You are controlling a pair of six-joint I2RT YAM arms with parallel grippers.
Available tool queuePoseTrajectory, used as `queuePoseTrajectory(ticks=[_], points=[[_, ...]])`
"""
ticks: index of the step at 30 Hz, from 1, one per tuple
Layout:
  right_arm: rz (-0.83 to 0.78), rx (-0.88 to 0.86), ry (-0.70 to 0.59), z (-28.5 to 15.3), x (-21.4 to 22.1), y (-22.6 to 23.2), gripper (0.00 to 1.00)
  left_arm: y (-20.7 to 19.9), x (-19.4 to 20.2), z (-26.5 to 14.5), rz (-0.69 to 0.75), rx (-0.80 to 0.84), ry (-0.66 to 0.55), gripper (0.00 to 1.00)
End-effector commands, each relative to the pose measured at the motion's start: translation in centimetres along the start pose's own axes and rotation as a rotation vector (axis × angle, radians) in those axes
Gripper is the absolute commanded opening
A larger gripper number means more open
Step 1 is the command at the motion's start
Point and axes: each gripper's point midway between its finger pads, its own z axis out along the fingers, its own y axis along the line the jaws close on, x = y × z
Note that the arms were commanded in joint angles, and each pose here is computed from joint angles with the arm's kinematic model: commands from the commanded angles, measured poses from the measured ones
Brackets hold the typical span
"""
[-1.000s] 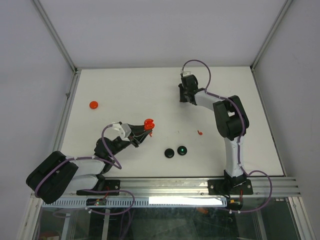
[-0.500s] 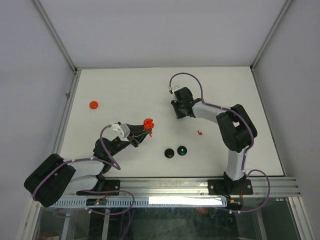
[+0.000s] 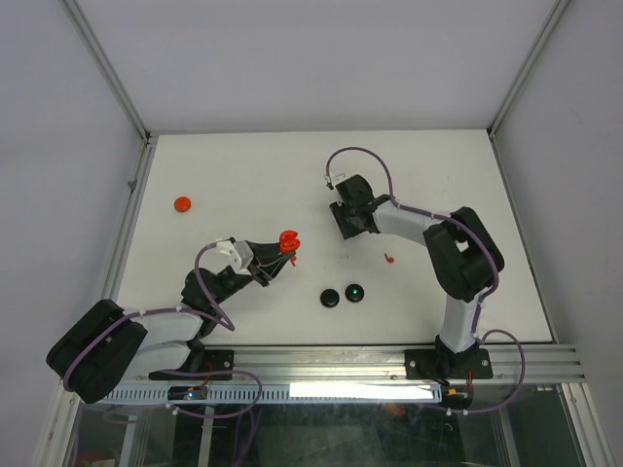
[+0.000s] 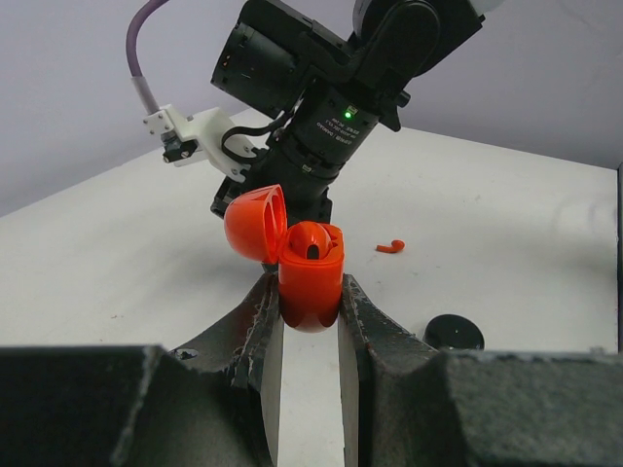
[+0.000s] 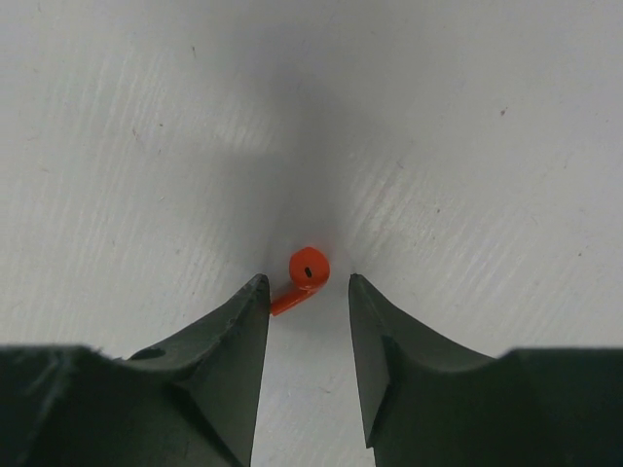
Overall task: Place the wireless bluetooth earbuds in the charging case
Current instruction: Pick up the earbud from the center of the board.
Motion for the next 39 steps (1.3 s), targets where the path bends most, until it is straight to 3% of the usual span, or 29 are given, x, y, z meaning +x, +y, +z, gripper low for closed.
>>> queuePoseTrajectory(ticks=[1,10,17,26,39], points=[[-0.015,0.022,0.063,-1.3,1.6,-0.2,0.41,-0.4,-0.6,-0.1,0.028,0.018,-0.024,0.00],[-0.004,0.025,0.051,-2.3,0.9,-0.4,0.41,-0.4,-0.7,0.0,0.026,0.022,-0.026,0.00],[0.042,-0.047,-0.025,-3.0,-1.7,1.0,0.41,-0.4,-0.7,-0.1,0.025,0.021,-0.026,0.00],[0.136,-0.010,-0.089,-2.6,-4.2,-0.5,0.42,-0.4,-0.8,-0.1,0.027,0.021,-0.029,0.00],[0.148,-0.048,-0.049,-0.8,-3.9,-0.2,0.37,-0.4,-0.5,-0.1,0.026,0.022,-0.020,0.00]])
